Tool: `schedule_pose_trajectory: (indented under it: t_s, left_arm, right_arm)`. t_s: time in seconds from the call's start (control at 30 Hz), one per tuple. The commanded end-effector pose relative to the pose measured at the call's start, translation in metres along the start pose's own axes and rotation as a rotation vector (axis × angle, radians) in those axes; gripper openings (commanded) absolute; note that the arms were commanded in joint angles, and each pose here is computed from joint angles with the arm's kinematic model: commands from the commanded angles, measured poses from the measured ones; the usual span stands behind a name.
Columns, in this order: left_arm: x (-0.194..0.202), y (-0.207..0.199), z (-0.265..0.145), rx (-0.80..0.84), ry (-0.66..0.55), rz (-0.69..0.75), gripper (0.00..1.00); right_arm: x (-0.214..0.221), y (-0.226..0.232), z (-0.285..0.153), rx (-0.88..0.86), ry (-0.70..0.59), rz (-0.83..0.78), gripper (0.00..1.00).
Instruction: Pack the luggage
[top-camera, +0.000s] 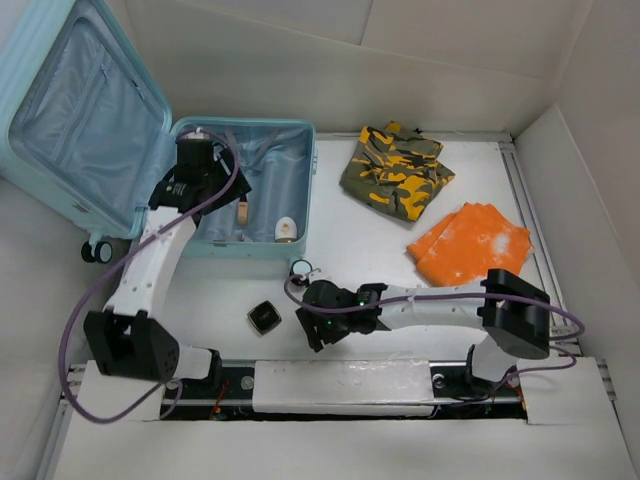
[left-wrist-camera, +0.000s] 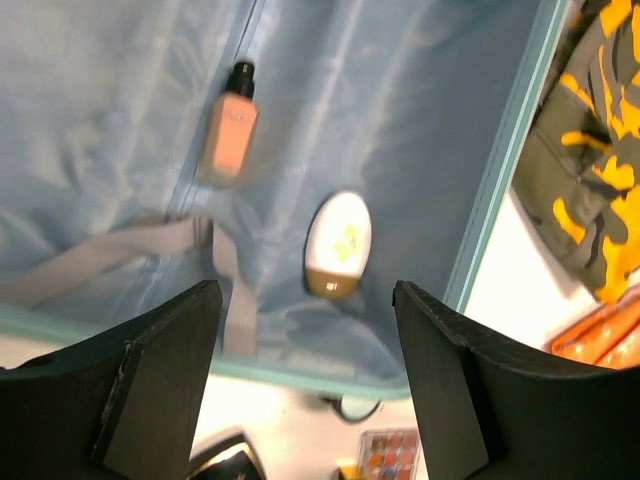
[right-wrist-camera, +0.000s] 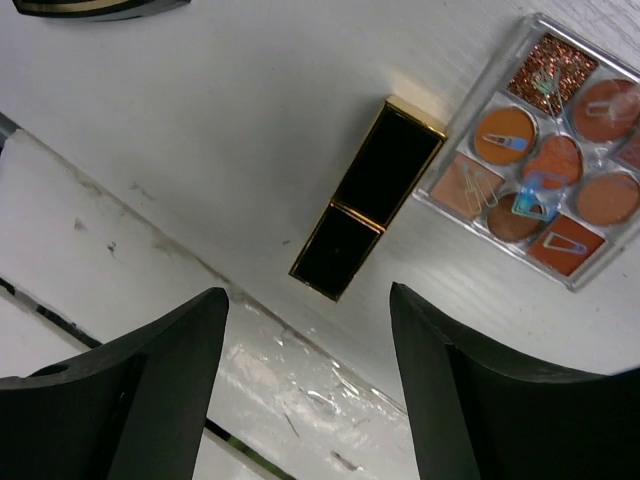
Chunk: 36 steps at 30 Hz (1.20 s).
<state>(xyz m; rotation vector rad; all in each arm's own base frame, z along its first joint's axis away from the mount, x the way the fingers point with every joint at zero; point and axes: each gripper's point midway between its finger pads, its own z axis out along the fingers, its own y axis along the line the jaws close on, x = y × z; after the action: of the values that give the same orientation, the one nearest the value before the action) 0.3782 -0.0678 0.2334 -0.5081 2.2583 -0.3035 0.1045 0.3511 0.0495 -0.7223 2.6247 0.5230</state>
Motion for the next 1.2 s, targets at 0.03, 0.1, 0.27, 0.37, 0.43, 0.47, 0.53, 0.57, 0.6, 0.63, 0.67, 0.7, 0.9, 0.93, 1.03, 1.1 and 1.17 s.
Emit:
schedule_pose_trajectory:
  t_s: [0.03, 0.1, 0.27, 0.37, 0.43, 0.47, 0.53, 0.57, 0.6, 0.63, 0.67, 0.7, 0.9, 0.93, 1.03, 1.1, 1.17]
  left_arm:
    - [0.026, 0.020, -0.023, -0.008, 0.023, 0.019, 0.65]
    - [0.036, 0.022, -0.030, -0.001, 0.046, 0.019, 0.64]
    - [0.048, 0.010, -0.052, 0.094, 0.085, 0.017, 0.63]
    - [0.061, 0.000, -0.060, 0.159, 0.149, 0.015, 0.60]
    - [0.064, -0.001, -0.062, 0.165, 0.165, 0.005, 0.59]
    - [0.065, -0.002, -0.062, 0.173, 0.170, 0.005, 0.59]
    - [0.064, 0.002, -0.065, 0.157, 0.161, 0.005, 0.57]
    - [0.063, 0.003, -0.064, 0.148, 0.156, 0.005, 0.57]
    - [0.064, 0.006, -0.067, 0.138, 0.153, 0.005, 0.57]
    - [0.064, 0.006, -0.067, 0.138, 0.153, 0.005, 0.57]
    - [0.063, 0.010, -0.069, 0.119, 0.141, 0.006, 0.57]
    - [0.063, 0.010, -0.070, 0.119, 0.141, 0.006, 0.57]
    - [0.086, 0.032, -0.071, 0.055, 0.169, 0.017, 0.57]
    - [0.091, 0.036, -0.074, 0.049, 0.180, 0.016, 0.59]
    - [0.111, 0.050, -0.073, 0.011, 0.223, 0.016, 0.64]
    - [0.122, 0.054, -0.070, 0.005, 0.251, 0.005, 0.66]
    - [0.144, 0.060, -0.069, -0.005, 0.309, -0.010, 0.66]
  right_arm:
    - [-0.026, 0.017, 0.006, -0.019, -0.085, 0.016, 0.71]
    - [-0.027, 0.017, 0.013, -0.008, -0.086, 0.016, 0.68]
    - [-0.027, 0.010, 0.033, 0.054, -0.080, 0.020, 0.53]
    - [-0.033, 0.011, 0.026, 0.066, -0.088, 0.020, 0.26]
    - [-0.044, 0.014, 0.013, 0.061, -0.118, 0.024, 0.20]
    - [-0.051, 0.014, 0.005, 0.071, -0.140, 0.015, 0.19]
    - [-0.073, 0.018, -0.025, 0.071, -0.206, 0.001, 0.19]
    - [-0.078, 0.020, -0.034, 0.062, -0.218, -0.007, 0.19]
    - [-0.092, 0.027, -0.048, 0.048, -0.253, -0.009, 0.19]
    - [-0.096, 0.026, -0.056, 0.058, -0.261, -0.020, 0.19]
    - [-0.106, 0.024, -0.063, 0.057, -0.280, -0.029, 0.19]
    - [-0.123, 0.026, -0.072, 0.041, -0.311, -0.018, 0.19]
    - [-0.187, 0.003, -0.076, 0.085, -0.390, -0.065, 0.17]
    - [-0.211, -0.005, -0.082, 0.094, -0.433, -0.046, 0.17]
    - [-0.244, -0.023, -0.066, 0.101, -0.447, -0.042, 0.17]
    - [-0.265, -0.024, -0.050, 0.068, -0.451, -0.034, 0.17]
    - [-0.292, -0.031, -0.049, 0.058, -0.487, -0.015, 0.17]
